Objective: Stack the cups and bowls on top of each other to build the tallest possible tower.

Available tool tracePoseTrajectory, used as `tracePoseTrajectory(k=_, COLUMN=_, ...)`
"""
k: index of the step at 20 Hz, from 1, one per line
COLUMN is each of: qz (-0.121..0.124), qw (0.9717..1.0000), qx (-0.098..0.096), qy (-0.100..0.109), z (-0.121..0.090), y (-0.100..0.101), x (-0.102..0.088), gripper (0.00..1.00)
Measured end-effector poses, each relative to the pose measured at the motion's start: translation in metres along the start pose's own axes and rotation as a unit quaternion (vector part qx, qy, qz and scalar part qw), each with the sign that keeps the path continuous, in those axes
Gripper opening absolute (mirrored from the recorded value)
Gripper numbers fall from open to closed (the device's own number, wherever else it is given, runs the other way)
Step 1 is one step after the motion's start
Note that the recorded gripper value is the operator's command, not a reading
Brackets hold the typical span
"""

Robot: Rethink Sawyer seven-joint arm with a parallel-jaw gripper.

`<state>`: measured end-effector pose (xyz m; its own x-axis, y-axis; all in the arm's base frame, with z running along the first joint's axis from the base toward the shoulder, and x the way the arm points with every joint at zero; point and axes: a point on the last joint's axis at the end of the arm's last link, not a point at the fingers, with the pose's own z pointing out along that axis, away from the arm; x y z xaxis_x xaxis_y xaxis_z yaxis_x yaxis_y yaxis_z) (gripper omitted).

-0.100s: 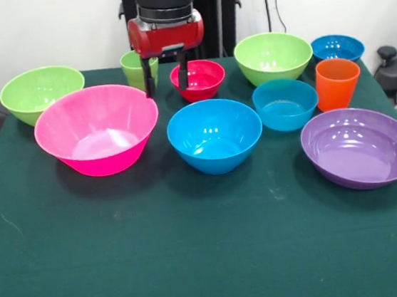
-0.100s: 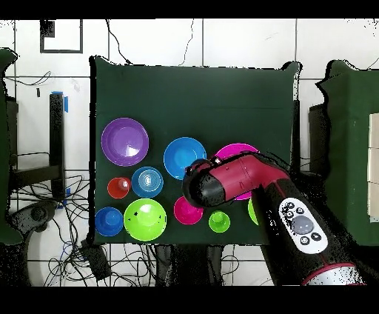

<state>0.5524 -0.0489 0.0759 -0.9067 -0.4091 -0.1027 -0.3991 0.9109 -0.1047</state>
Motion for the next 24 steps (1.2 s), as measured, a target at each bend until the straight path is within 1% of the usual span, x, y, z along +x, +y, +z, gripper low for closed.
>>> tracePoseTrajectory(k=5, qz=-0.007, qw=0.9999, qx=0.012, qy=0.005, z=0.003, y=-0.007, x=0.010, gripper=1.00)
tracePoseTrajectory(k=8, qz=-0.014, qw=0.9997, qx=0.021, qy=0.003, z=0.007, y=-0.013, x=0.018, gripper=1.00)
tracePoseTrajectory(k=11, qz=-0.018, qw=0.9996, qx=0.022, qy=0.001, z=0.009, y=-0.014, x=0.020, gripper=1.00)
tracePoseTrajectory(k=14, qz=-0.022, qw=0.9996, qx=0.019, qy=-0.005, z=0.020, y=-0.014, x=0.025, gripper=1.00)
tracePoseTrajectory(k=18, qz=-0.023, qw=0.9996, qx=0.012, qy=-0.006, z=0.032, y=-0.012, x=0.027, gripper=1.00)
tracePoseTrajectory(k=19, qz=-0.025, qw=0.9996, qx=0.008, qy=-0.005, z=0.041, y=-0.010, x=0.029, gripper=1.00)
tracePoseTrajectory(k=24, qz=-0.030, qw=0.9995, qx=-0.001, qy=-0.002, z=0.063, y=-0.003, x=0.037, gripper=1.00)
